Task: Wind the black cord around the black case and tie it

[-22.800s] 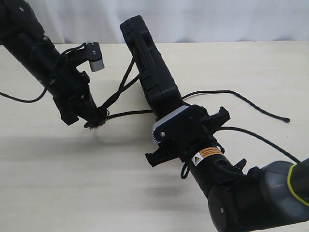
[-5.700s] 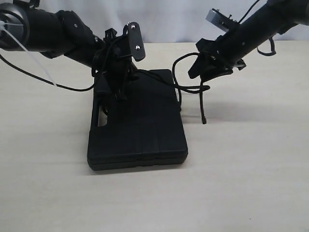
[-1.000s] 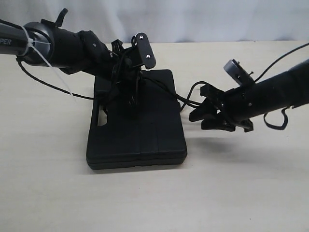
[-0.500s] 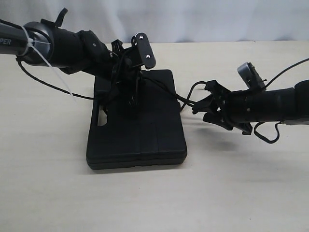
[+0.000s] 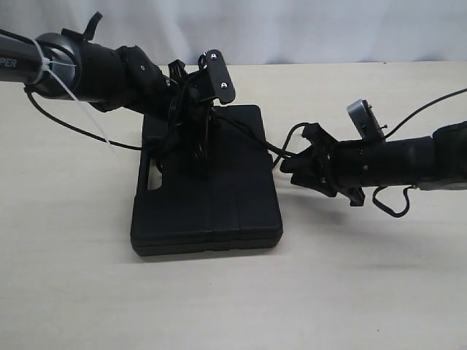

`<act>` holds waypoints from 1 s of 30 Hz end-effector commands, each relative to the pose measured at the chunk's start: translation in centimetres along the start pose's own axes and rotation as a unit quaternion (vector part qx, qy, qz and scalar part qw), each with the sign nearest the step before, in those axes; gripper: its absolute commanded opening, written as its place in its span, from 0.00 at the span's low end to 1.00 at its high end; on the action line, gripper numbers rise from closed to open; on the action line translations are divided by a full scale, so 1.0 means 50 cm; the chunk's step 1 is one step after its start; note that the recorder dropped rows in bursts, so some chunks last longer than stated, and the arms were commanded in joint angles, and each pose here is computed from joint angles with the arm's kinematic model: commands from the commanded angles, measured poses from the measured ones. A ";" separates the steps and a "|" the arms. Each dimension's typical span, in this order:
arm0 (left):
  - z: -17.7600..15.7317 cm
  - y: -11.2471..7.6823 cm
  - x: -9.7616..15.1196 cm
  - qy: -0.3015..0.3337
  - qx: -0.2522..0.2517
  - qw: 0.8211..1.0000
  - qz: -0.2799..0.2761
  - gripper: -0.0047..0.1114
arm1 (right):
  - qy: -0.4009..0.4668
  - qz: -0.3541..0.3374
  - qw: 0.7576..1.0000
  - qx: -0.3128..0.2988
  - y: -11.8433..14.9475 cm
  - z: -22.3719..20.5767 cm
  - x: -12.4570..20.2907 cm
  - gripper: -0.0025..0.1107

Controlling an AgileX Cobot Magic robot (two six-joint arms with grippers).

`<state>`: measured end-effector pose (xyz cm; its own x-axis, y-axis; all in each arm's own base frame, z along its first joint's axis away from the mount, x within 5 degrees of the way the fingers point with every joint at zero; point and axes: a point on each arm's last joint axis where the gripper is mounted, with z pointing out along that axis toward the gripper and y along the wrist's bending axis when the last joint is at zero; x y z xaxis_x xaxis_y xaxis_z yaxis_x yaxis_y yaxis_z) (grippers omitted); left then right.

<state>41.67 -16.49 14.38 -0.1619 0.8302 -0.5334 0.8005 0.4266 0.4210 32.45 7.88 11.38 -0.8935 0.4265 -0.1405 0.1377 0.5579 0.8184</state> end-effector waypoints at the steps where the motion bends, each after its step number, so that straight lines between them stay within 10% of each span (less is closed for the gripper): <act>1: 0.003 -0.007 0.002 0.002 0.012 1.000 -0.007 0.04 | -0.002 -0.016 1.000 -0.003 0.003 0.001 -0.005 0.21; 14: 0.003 -0.009 0.003 0.003 0.017 1.000 -0.007 0.04 | -0.009 -0.079 0.997 0.010 0.017 -0.035 0.020 0.06; 22: -0.020 -0.002 -0.012 -0.006 0.021 0.996 -0.082 0.60 | -0.065 -0.211 0.959 0.177 0.103 -0.206 0.057 0.06; 30: -0.161 0.066 -0.001 0.027 0.026 0.982 -0.187 0.61 | -0.141 -0.278 0.917 0.250 0.180 -0.290 0.016 0.06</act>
<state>39.87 -14.08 21.62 -0.3869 0.6530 -0.6511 0.7353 0.6445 0.2094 26.54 3.25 26.49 -0.7495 0.1241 -0.6502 -0.0720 0.9612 0.2664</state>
